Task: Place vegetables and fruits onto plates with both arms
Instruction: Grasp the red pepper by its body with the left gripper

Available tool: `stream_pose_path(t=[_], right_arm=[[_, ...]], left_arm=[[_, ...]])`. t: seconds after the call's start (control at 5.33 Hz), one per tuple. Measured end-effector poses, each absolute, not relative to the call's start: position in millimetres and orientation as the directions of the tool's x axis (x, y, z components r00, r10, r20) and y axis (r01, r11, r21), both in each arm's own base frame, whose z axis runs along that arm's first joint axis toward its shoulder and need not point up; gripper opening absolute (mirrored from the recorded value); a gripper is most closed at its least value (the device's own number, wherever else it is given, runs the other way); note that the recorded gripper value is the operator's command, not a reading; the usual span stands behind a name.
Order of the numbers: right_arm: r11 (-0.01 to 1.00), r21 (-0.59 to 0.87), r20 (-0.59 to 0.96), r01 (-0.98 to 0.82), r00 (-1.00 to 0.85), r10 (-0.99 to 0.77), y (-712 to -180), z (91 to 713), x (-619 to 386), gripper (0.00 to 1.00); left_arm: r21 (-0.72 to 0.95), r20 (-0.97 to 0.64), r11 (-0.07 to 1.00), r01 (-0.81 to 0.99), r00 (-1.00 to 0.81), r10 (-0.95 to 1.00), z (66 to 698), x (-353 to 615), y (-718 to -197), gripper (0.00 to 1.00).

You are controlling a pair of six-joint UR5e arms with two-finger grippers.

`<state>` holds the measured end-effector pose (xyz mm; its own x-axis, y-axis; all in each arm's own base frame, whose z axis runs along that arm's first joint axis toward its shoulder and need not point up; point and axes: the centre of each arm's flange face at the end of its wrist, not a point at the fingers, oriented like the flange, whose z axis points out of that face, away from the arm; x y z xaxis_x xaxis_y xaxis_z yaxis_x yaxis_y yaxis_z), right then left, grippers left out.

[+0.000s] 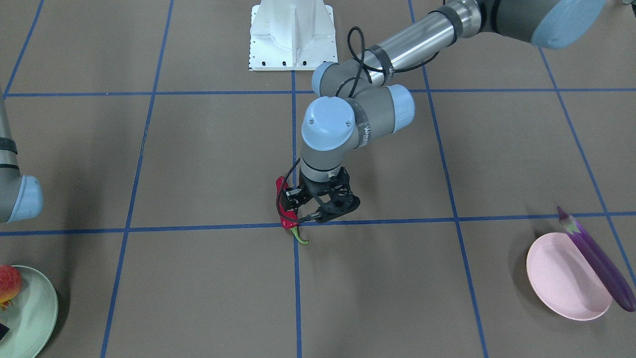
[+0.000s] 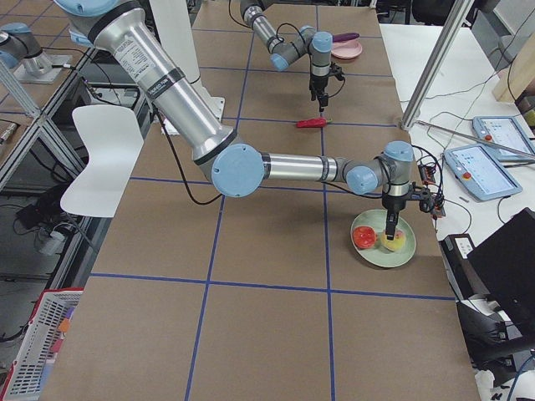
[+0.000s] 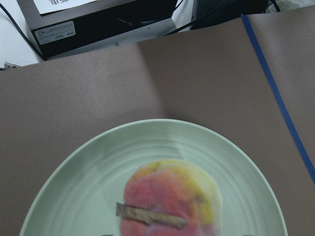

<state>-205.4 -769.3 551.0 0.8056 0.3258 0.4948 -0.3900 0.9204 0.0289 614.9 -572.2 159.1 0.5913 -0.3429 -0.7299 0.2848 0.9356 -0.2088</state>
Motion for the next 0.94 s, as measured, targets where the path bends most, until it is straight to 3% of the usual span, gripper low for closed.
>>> stream_pose_path(t=[0.38, 0.56, 0.75, 0.94], right_arm=[[0.93, 0.052, 0.542, -0.363, 0.793, 0.279, -748, 542, -198, 1.0], [0.935, 0.052, 0.565, -0.352, 0.782, 0.263, -736, 540, -195, 1.0], [0.94, 0.045, 0.598, -0.339, 0.762, 0.247, -727, 531, -192, 1.0], [0.943, 0.03, 0.624, -0.33, 0.743, 0.241, -715, 517, -184, 1.0]], left_arm=[[-0.107, -0.746, 0.958, 0.267, 0.615, -0.255, 146, 647, -566, 0.98], [-0.052, -0.746, 0.964, 0.262, 0.632, -0.212, 152, 660, -565, 0.75], [-0.026, -0.75, 0.966, 0.256, 0.634, -0.189, 155, 673, -561, 0.02], [-0.017, -0.753, 0.968, 0.251, 0.634, -0.178, 156, 681, -555, 0.0]])
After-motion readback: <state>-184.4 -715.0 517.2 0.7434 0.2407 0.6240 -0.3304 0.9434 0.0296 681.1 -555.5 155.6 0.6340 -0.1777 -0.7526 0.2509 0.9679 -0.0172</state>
